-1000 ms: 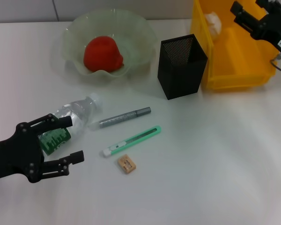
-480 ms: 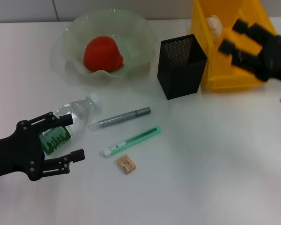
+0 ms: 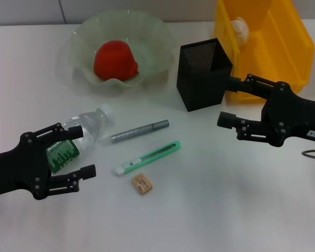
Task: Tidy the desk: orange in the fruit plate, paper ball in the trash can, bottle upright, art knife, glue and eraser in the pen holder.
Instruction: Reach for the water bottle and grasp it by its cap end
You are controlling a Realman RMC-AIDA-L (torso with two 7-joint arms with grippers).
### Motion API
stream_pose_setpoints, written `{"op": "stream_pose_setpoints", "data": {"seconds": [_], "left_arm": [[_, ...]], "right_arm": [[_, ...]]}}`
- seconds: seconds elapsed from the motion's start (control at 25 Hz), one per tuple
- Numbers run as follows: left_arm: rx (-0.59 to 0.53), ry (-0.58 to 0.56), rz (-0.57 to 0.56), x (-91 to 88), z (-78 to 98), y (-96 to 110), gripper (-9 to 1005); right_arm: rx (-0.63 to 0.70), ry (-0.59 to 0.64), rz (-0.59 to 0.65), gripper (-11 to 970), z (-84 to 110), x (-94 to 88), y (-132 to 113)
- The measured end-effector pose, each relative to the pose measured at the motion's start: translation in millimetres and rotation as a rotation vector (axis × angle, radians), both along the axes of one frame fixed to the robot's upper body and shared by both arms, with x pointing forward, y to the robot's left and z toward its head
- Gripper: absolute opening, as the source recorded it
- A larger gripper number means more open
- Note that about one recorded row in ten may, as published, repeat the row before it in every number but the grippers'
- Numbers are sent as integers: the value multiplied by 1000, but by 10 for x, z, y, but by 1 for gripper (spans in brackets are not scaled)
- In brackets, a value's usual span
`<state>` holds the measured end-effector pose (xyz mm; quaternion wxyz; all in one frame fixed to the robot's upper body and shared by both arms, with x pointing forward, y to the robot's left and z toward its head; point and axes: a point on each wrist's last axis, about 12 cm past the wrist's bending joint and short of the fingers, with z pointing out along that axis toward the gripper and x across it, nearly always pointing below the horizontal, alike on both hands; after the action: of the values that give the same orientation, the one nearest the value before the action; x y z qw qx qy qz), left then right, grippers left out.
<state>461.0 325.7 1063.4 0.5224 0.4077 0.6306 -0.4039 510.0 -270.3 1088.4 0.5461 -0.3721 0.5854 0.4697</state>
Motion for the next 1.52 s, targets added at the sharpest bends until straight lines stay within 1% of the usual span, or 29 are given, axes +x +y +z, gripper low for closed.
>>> {"op": "stream_pose_setpoints", "data": {"seconds": [0.52,0.8,1.0,1.08,1.12,1.32,1.52], "left_arm": [[-1,2,-2,2,3,0,713],[-9,16,-1,1,3,-6,711],[-11,23,1,10,4,-10,709],[-12,24,3,13,5,-12,708],[-17,33,8,19,7,-11,708],[-22,66,12,70,32,-11,706],[-22,69,14,89,42,-11,704]], "right_arm": [[-3,1,2,821,-10,-25,-13],[-33,6,9,821,-30,-23,-18],[-107,33,5,821,-110,-17,-30],[-181,63,-3,821,-212,-20,-23],[-181,63,-3,821,-212,-20,-23],[-281,89,-23,821,-350,-20,-14],[-309,84,-29,821,-387,-21,-9]]}}
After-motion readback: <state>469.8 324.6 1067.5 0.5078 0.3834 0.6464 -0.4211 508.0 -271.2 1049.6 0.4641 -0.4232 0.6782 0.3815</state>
